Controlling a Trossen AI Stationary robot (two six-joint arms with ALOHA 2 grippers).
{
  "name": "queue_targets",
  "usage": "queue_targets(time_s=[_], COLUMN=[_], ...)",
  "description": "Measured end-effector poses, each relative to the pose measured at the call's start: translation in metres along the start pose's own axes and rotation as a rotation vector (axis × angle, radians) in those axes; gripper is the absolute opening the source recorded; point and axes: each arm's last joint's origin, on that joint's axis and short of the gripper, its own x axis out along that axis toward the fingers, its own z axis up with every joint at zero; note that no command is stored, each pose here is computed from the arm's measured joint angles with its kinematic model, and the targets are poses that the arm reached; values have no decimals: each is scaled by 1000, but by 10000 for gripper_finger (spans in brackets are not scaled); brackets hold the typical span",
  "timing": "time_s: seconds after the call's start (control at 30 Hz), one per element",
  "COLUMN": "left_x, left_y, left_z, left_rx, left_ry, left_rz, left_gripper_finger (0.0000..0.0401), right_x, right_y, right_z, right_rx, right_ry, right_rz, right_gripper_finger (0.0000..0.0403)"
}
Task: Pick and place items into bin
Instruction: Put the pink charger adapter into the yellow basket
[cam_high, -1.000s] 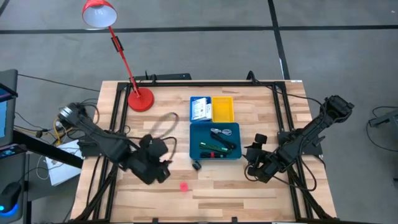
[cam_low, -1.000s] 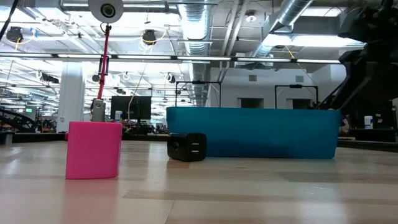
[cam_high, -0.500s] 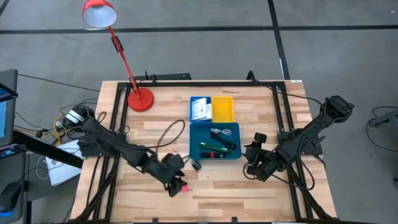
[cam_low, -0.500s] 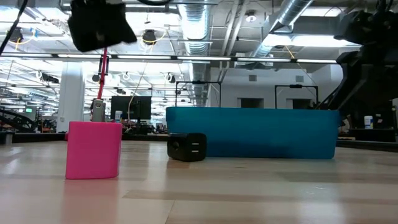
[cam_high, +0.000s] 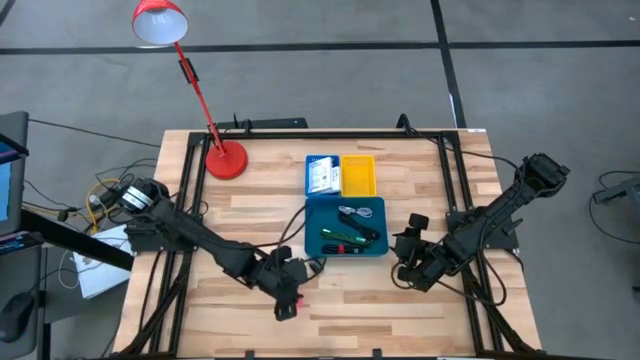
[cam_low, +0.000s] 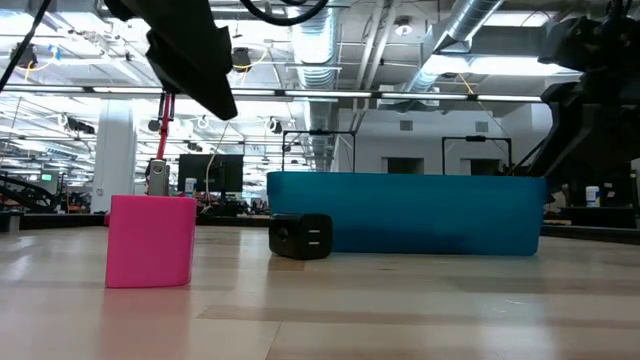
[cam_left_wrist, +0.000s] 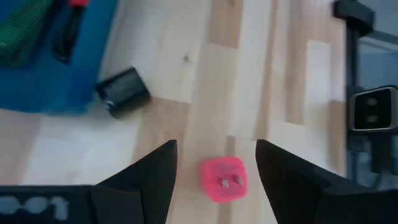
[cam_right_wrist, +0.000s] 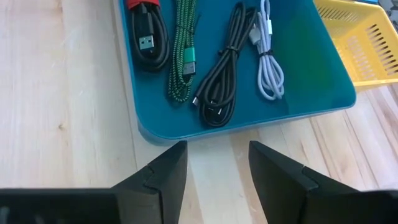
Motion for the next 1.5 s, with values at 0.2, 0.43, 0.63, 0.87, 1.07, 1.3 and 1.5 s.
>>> queue_targets(time_s=[0.2,0.43,0.63,0.87,1.07,1.3,1.5], left_x=[-2,-7,-4,7,12,16,23], left_y=[-6,-26,-35,-23,-16,-8,4], left_z=[-5,-35,-58,-91,-109,-129,-156], left_rx=[27,52,15,-9,-9,-8,-95], left_ry=[-60,-235,-317,-343,-354,-303,-161], left_rz=[64,252,218,273,292,275,195], left_gripper_finger=[206,206,206,206,206,206,206], right_x=[0,0,0,0,0,0,0], right_y=[0,0,0,1,2,3,3], right_z=[0,0,0,1,1,1,1], right_rx=[0,1,2,9,16,25,25], right_ry=[0,0,0,0,20,14,14], right_rz=[0,1,2,11,51,61,61], right_gripper_finger=[164,167,164,167,164,167,164])
